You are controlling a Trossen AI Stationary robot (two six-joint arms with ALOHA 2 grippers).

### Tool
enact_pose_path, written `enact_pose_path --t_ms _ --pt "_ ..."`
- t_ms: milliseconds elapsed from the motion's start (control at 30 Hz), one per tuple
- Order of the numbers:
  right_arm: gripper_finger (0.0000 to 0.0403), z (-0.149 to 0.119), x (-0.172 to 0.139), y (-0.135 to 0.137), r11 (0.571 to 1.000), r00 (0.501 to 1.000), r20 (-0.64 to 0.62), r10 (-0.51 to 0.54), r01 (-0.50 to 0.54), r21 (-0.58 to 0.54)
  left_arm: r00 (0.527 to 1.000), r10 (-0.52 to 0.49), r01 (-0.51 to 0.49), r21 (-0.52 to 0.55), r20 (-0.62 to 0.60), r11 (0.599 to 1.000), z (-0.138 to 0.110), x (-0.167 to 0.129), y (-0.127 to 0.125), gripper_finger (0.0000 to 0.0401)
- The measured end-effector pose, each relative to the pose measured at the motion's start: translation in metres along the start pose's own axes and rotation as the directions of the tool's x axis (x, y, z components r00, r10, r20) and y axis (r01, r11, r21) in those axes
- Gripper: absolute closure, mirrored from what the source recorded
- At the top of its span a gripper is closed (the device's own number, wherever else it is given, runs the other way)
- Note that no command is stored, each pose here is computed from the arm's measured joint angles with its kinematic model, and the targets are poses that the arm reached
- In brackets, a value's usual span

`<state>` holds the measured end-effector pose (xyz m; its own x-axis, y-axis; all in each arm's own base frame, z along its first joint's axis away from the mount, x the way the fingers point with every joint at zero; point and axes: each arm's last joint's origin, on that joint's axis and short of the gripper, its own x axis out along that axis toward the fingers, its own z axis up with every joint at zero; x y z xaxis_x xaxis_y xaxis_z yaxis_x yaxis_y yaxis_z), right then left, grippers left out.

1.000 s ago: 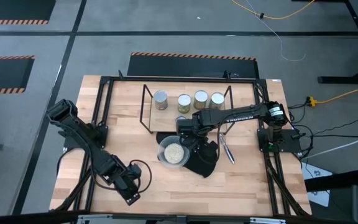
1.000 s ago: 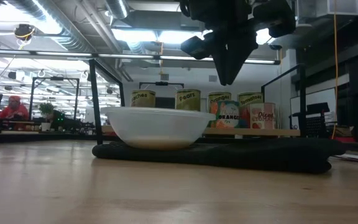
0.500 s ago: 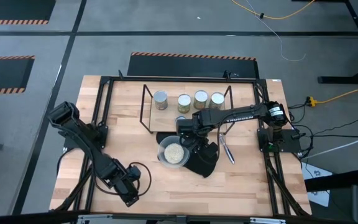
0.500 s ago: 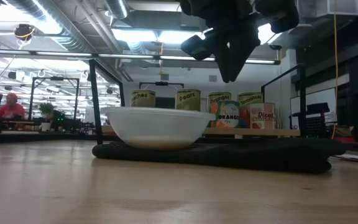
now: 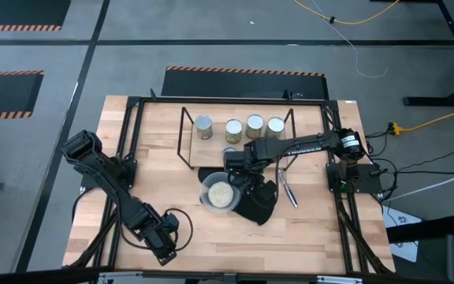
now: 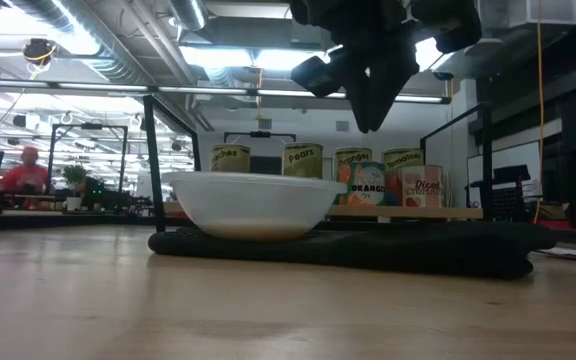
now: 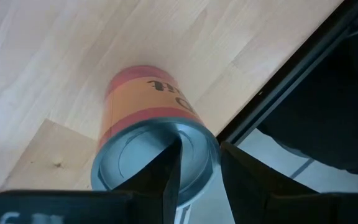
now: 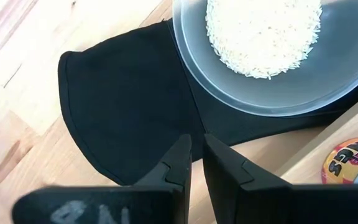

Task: Pick and place cans onto a shelf
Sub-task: Put the canned mix fruits on the shelf

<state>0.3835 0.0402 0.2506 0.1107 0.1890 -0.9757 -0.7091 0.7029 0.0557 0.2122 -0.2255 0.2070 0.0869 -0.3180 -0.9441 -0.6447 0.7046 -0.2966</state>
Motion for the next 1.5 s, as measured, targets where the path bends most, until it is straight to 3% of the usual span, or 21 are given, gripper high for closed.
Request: enact_pose_path --t_ms 233,400,533,833,1133,1500 --pt "0.0358 -0.01 -0.014 0.012 0.995 0.997 -0.043 0.071 -0.068 0.072 1.0 0.001 -0.001 0.001 0.018 1.0 0.0 0.0 0.0 0.0323" --pt "0.0358 -0.016 -0.042 0.027 0.992 0.994 0.048 0.094 -0.098 0.08 0.999 -0.002 0.002 0.003 0.036 1.0 0.001 0.001 0.0 0.0366" --pt "0.0358 -0.031 -0.059 0.043 0.986 0.994 0.079 0.071 -0.081 0.142 0.999 -0.002 0.002 0.01 0.044 1.0 0.001 0.001 0.0 0.0393" --pt "0.0358 -0.083 -0.066 0.088 0.964 0.968 0.241 -0.065 -0.002 0.266 0.998 -0.037 0.031 0.134 0.047 0.99 0.012 -0.011 -0.011 0.0396" --pt "0.0358 -0.123 -0.051 0.117 0.922 0.902 0.395 -0.176 0.01 0.388 0.983 -0.158 0.123 0.313 0.089 0.942 0.043 -0.067 -0.039 0.0399" --pt "0.0358 -0.136 -0.043 0.125 0.919 0.837 0.486 -0.252 0.05 0.392 0.944 -0.242 0.103 0.494 0.226 0.863 0.107 -0.15 -0.037 0.04"
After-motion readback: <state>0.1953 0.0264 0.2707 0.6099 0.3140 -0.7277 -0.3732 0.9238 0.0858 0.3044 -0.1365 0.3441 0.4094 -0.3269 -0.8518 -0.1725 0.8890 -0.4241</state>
